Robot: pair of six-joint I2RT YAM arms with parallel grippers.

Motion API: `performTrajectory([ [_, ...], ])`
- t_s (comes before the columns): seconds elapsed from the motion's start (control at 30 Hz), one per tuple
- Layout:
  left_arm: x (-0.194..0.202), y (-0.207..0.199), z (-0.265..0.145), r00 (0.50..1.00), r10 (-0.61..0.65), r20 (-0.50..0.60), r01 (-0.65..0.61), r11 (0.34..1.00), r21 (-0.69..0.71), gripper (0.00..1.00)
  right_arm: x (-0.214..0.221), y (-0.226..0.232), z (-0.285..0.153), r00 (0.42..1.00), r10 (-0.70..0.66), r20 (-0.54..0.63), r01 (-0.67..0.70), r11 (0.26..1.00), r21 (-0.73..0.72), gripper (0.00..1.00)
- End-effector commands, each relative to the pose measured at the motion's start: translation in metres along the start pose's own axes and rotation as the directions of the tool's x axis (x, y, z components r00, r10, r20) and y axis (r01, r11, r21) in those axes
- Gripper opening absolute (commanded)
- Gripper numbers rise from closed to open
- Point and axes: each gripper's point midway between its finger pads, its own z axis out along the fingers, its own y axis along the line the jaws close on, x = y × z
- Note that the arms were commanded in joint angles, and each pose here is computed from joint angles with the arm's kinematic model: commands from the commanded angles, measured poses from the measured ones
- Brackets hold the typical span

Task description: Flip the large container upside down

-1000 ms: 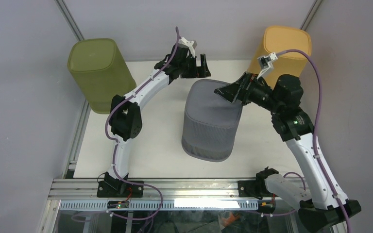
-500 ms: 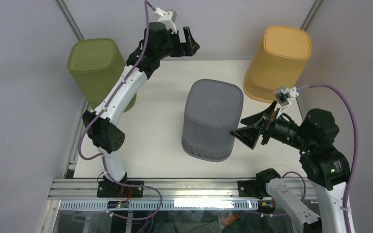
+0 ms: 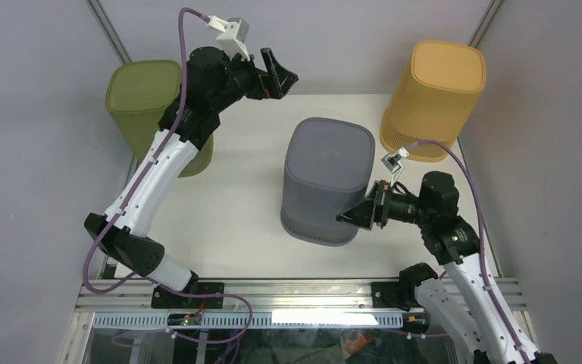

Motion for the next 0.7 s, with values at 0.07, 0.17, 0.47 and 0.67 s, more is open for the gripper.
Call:
performTrajectory([
  [0.07, -0.007, -0.015, -0.044, 0.998, 0.000, 0.060, -0.002, 1.000, 0.031, 0.99, -0.106, -0.029, 0.036, 0.920, -0.129, 0.370, 0.114, 0.992, 0.062, 0.92],
  [0.17, -0.007, -0.012, -0.055, 0.998, 0.004, 0.062, -0.004, 1.000, 0.009, 0.99, -0.147, -0.052, 0.056, 0.867, -0.125, 0.482, 0.081, 0.991, 0.111, 0.92],
  [0.47, -0.028, -0.027, -0.085, 0.993, 0.026, 0.114, -0.029, 0.999, 0.028, 0.99, -0.233, -0.105, 0.116, 0.835, -0.202, 0.512, 0.056, 0.957, 0.286, 0.92],
  [0.67, -0.012, -0.021, -0.085, 0.997, 0.023, 0.074, -0.024, 1.000, 0.020, 0.99, -0.239, -0.108, 0.120, 0.855, -0.188, 0.483, 0.030, 0.948, 0.316, 0.92],
])
